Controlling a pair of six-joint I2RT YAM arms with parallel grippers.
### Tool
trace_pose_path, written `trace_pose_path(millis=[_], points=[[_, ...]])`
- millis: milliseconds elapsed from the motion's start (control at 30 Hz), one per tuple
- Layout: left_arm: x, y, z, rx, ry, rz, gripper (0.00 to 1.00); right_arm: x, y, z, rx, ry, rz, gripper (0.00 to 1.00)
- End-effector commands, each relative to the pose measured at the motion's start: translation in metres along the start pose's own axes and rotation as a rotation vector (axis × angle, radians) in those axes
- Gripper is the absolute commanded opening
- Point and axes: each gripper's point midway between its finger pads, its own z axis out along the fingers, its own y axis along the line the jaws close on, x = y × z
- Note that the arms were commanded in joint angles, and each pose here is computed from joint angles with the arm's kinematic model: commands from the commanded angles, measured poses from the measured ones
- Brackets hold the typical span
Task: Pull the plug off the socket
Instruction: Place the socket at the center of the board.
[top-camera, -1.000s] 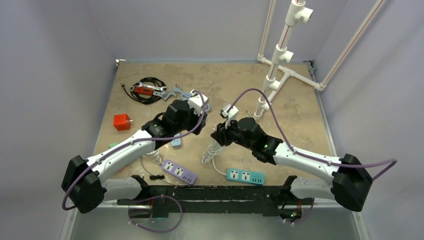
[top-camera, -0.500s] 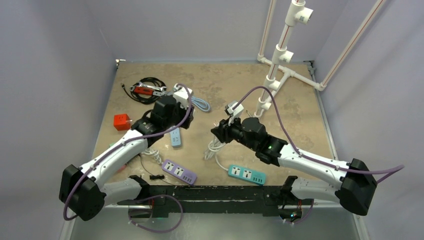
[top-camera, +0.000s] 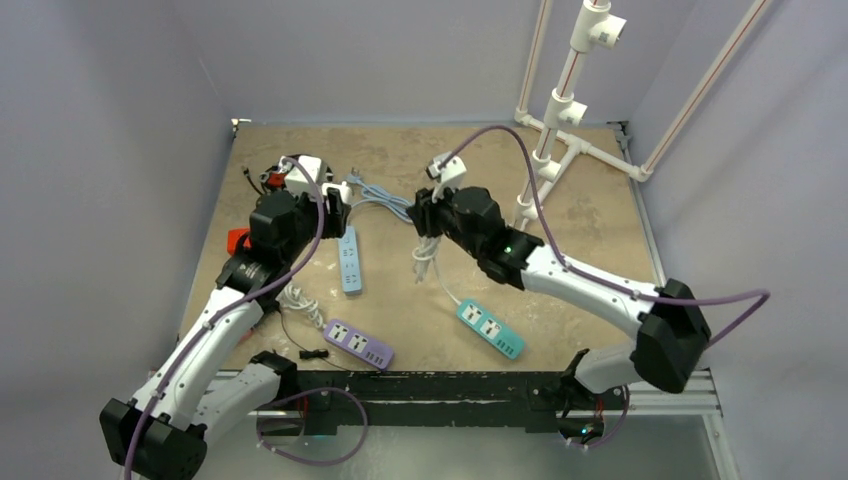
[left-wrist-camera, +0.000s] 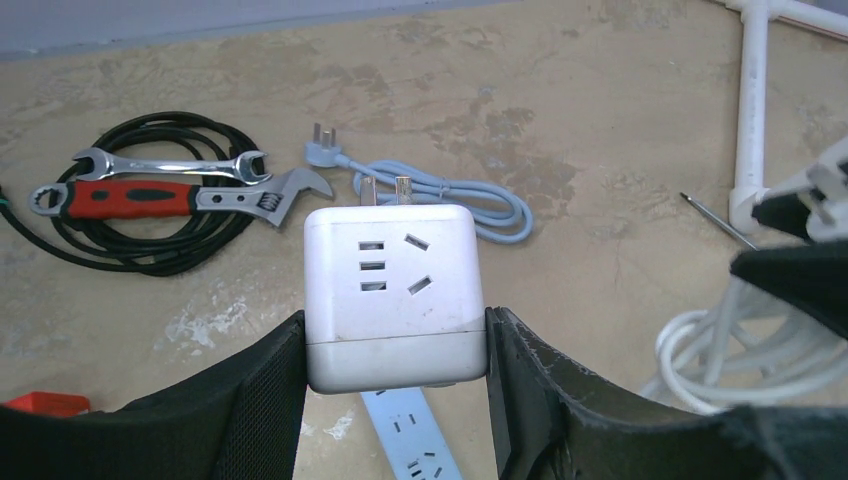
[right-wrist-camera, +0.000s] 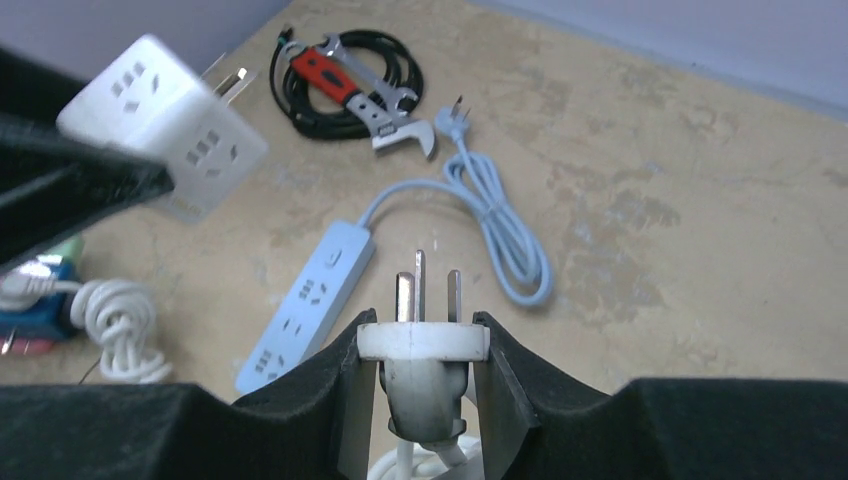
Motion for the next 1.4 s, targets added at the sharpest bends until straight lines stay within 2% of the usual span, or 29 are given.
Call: trace_pose_path(millis=[0,233,433,533,733,900,1067,1133,1167,1233,1367], points=[[-0.023,0.013,-0.008,-0.073,-0.099,-0.015,0.00,-0.097,-0.005,0.026,0.030,-0.217,0.018,0.00],[-0.033,0.025,-0.022,-0.133,-0.153,-0.012,0.00,-0.120,0.009,0.090,0.013,-0.279,0.038,0.00],[-0.033,0.028,-0.022,-0.147,-0.153,-0.009,0.00,-0.146,0.019,0.110,-0.023,-0.417,0.065,0.00],[-0.035,0.028,-0.023,-0.147,-0.158,-0.009,0.00,-0.119,0.017,0.124,-0.030,-0.401,0.088,0.00],[-0.036,0.026,-0.024,-0.138,-0.163,-0.010,0.00,-0.035,0.010,0.152,-0.035,-0.263,0.166,0.00],[-0.033,0.023,-0.021,-0.120,-0.152,-0.010,0.00,0.007,0.005,0.170,-0.021,-0.176,0.198,0.01],[-0.032,0.021,-0.020,-0.111,-0.146,-0.007,0.00,0.029,0.000,0.185,0.009,-0.113,0.181,0.25],[-0.032,0.021,-0.020,-0.110,-0.144,-0.007,0.00,0.034,-0.005,0.187,0.028,-0.098,0.170,0.41],[-0.031,0.021,-0.020,-0.107,-0.143,-0.005,0.00,0.035,-0.007,0.187,0.037,-0.094,0.163,0.54],[-0.030,0.020,-0.019,-0.103,-0.138,-0.004,0.00,0.034,-0.010,0.184,0.057,-0.095,0.152,0.68],[-0.029,0.018,-0.017,-0.092,-0.132,-0.004,0.00,0.029,-0.020,0.177,0.104,-0.104,0.130,0.84]])
